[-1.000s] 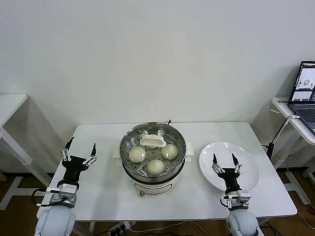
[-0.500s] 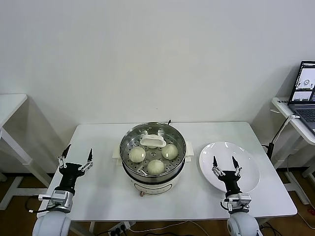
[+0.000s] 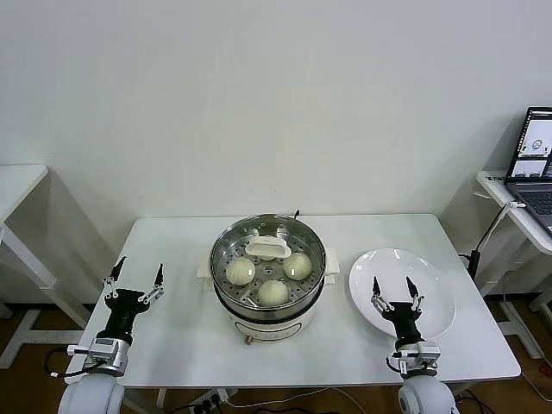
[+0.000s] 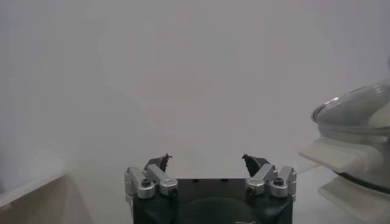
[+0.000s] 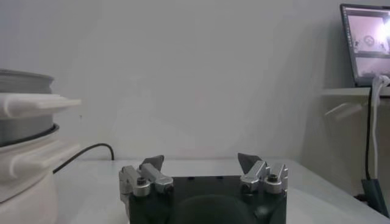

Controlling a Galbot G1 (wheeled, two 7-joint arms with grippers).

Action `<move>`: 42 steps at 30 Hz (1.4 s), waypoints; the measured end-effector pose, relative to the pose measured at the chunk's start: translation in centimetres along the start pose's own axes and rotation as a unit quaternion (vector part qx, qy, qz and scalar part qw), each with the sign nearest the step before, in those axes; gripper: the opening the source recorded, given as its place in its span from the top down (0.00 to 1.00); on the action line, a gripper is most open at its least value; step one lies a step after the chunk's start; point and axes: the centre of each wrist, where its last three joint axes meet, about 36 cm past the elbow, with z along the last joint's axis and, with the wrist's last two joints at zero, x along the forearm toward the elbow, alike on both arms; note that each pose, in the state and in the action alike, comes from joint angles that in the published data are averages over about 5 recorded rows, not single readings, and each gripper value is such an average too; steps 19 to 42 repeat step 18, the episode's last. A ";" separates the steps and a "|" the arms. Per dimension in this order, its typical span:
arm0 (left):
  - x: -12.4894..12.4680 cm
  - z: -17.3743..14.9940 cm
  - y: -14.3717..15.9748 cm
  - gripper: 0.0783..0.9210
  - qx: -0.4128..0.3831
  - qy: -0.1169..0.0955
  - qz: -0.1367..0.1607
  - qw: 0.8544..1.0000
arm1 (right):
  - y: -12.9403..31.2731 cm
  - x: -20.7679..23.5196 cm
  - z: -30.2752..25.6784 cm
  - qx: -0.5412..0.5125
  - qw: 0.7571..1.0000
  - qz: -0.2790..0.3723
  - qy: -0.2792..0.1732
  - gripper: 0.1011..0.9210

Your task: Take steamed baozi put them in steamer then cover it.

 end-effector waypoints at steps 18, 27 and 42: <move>0.4 0.2 0.1 0.12 -0.006 -0.010 0.004 1.000 | -0.2 0.1 -0.1 -0.003 1.000 0.005 -0.005 0.12; 0.4 0.2 0.1 0.12 -0.006 -0.010 0.004 1.000 | -0.2 0.1 -0.1 -0.003 1.000 0.005 -0.005 0.12; 0.4 0.2 0.1 0.12 -0.006 -0.010 0.004 1.000 | -0.2 0.1 -0.1 -0.003 1.000 0.005 -0.005 0.12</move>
